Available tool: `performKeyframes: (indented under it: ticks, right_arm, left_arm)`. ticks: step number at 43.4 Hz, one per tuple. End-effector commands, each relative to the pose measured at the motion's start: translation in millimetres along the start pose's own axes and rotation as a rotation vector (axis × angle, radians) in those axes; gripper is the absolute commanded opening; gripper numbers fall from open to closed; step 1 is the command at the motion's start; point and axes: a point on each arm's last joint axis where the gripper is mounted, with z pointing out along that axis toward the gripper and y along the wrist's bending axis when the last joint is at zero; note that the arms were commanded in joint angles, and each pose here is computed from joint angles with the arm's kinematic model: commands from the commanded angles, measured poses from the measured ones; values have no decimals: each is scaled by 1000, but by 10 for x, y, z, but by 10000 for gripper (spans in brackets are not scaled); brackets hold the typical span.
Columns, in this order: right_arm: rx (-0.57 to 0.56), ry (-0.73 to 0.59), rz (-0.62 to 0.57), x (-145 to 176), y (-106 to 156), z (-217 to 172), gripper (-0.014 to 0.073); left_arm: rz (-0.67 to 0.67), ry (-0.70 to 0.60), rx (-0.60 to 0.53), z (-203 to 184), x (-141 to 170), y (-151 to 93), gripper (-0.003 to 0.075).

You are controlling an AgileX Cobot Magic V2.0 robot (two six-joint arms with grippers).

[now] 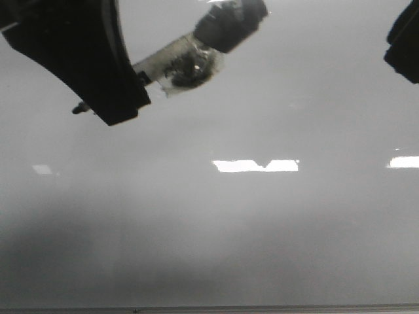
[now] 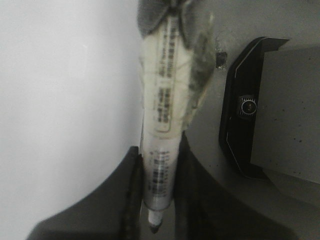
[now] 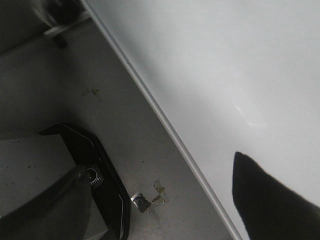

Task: Write number 6 on whiteboard

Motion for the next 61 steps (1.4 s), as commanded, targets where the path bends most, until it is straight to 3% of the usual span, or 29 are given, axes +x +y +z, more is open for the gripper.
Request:
performKeyframes:
  ticks: [1, 13, 19, 34, 40, 50, 54, 59, 61]
  right_arm:
    - [-17, -103, -98, -187, 73, -35, 590]
    - [-94, -138, -241, -380, 307, 157, 588]
    - [-122, -165, -279, -517, 383, 161, 519]
    - [-143, -136, -277, -576, 365, 303, 480]
    - [-145, -135, -278, -573, 368, 298, 368]
    - [-150, -130, -278, -569, 372, 298, 100]
    - [-149, -130, -277, -568, 370, 298, 11]
    - [-149, -130, -277, -568, 370, 298, -72]
    - [-150, -129, -277, -567, 370, 298, -64]
  left_arm:
    - [58, -68, -40, -118, -173, -54, -20]
    - [106, -91, -30, -90, -287, -162, -20]
    - [106, -91, -31, -90, -286, -159, -20]
    - [106, -91, -31, -90, -286, -159, -20]
    - [106, -91, -31, -90, -286, -159, -20]
    - [106, -93, -32, -90, -287, -159, -18]
    - [106, -93, -32, -90, -287, -159, 39]
    - [104, -97, -36, -91, -291, -156, 208]
    - [99, -103, -41, -91, -297, -151, 280]
